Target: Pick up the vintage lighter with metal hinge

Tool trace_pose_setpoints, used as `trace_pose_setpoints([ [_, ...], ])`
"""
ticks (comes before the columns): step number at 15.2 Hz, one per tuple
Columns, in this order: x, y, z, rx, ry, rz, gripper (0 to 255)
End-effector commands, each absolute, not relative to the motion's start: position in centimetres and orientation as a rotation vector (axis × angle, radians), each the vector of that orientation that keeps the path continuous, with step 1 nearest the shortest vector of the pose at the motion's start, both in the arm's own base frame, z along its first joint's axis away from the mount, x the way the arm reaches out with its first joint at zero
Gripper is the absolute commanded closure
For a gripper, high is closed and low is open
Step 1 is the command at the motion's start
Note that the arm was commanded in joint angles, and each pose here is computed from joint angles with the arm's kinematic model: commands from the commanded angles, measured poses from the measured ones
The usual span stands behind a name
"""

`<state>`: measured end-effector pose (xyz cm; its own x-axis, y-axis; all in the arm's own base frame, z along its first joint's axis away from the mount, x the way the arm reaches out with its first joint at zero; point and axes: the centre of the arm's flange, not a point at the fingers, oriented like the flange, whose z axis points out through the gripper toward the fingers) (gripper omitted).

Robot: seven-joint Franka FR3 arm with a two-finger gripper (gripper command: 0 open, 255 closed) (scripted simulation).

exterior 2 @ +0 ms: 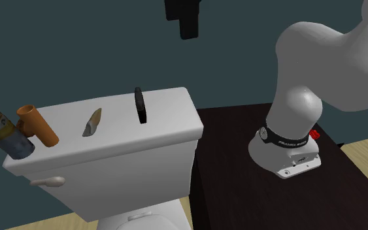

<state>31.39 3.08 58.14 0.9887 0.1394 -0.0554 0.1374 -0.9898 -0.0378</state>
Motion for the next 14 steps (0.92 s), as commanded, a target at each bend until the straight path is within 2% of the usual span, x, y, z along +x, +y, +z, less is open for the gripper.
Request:
trace_pose_setpoints([
  [1, 31.4, 3.1, 58.1, -3.099, -0.216, 0.090, 0],
  [14, 34.3, -5.8, 45.2, -2.765, -1.575, 0.098, 0],
])
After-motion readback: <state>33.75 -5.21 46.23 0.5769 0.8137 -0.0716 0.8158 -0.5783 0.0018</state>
